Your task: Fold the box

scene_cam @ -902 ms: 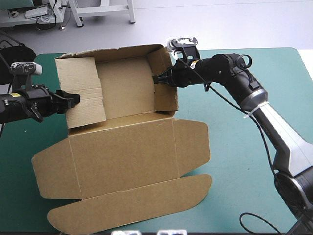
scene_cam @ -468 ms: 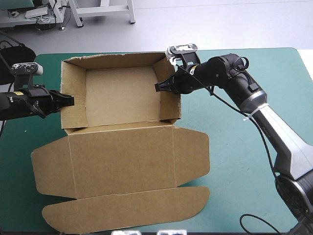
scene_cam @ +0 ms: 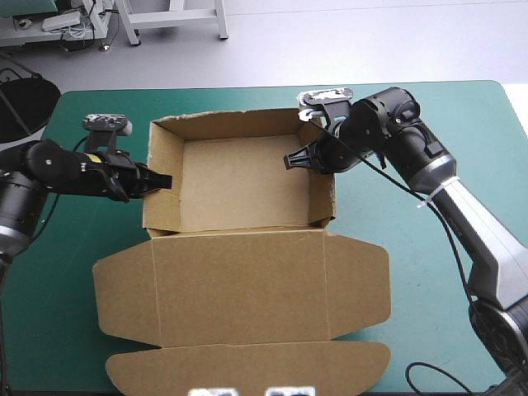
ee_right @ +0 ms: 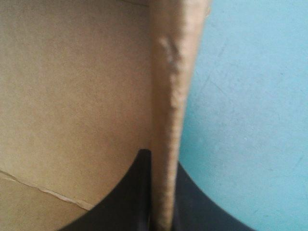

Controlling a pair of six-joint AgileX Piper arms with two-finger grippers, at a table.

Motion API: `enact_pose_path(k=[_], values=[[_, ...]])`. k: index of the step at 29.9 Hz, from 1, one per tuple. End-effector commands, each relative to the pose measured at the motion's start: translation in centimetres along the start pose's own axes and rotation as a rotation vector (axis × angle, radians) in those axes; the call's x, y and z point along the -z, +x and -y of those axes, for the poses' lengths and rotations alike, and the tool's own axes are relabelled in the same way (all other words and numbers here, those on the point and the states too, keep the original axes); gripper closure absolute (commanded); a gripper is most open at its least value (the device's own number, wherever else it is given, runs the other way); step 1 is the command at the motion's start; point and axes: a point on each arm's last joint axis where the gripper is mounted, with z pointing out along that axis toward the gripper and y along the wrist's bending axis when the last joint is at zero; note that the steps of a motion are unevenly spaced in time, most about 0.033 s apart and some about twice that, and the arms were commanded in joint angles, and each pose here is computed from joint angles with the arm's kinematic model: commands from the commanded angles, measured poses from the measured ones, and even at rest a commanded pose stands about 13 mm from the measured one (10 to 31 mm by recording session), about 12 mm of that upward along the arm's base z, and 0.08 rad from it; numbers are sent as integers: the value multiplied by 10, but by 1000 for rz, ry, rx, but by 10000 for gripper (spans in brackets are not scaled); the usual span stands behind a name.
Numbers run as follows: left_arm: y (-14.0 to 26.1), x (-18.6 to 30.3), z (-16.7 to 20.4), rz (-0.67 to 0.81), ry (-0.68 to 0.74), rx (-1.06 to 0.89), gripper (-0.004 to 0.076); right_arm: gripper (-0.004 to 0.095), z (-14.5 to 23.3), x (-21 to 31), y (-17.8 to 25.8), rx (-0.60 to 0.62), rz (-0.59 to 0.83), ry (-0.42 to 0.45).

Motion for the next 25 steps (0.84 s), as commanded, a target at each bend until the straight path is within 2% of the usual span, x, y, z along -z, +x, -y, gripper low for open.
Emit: enact_pose_path(k=[1, 4, 8, 16, 25], values=[[-10, -7, 20, 43, 11, -13, 733, 921, 12, 20, -2, -22, 37, 33], [-9, -28, 30, -11, -10, -36, 733, 921, 12, 7, -2, -56, -4, 2], [-7, -58, 29, -108, -62, -17, 733, 921, 12, -20, -2, -75, -70, 1], [-4, -98, 20, -217, -80, 52, 733, 921, 21, -87, 14, -97, -257, 50], [-1, -120, 14, -274, -91, 56, 732, 921, 22, -118, 16, -90, -303, 43]])
